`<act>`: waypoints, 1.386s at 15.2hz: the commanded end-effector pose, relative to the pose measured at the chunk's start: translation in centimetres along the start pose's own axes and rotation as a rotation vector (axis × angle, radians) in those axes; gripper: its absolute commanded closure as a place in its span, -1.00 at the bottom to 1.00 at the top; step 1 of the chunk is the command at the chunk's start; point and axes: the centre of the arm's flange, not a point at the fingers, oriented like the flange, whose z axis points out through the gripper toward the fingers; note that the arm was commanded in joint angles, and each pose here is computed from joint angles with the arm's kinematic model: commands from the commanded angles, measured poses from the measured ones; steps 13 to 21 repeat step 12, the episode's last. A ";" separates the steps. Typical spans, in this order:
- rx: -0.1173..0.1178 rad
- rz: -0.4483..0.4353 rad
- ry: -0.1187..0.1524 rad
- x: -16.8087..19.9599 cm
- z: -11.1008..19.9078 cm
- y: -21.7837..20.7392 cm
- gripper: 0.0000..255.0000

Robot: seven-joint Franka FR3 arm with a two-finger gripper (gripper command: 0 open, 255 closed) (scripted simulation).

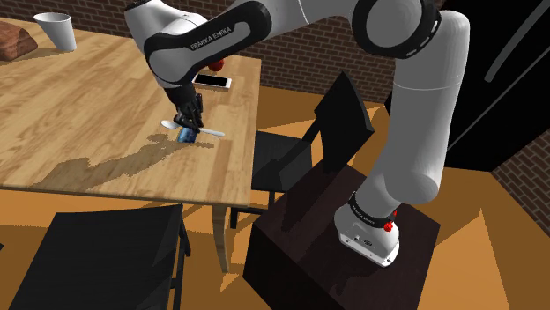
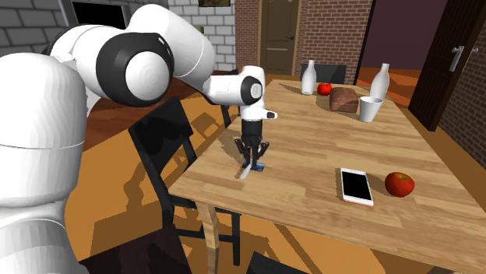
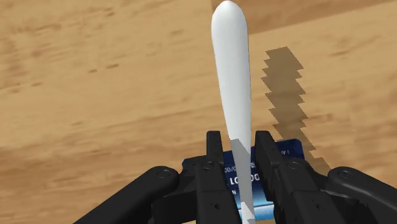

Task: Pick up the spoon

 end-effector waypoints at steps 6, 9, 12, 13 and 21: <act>0.000 0.000 0.000 -0.7 -3.6 0.4 1.00; 0.000 0.000 0.000 -1.1 -5.1 0.6 1.00; 0.000 0.000 0.000 -1.2 -5.7 0.7 1.00; 0.000 0.000 0.000 -1.2 -5.7 0.7 1.00; 0.000 0.000 0.000 -1.2 -5.7 0.7 1.00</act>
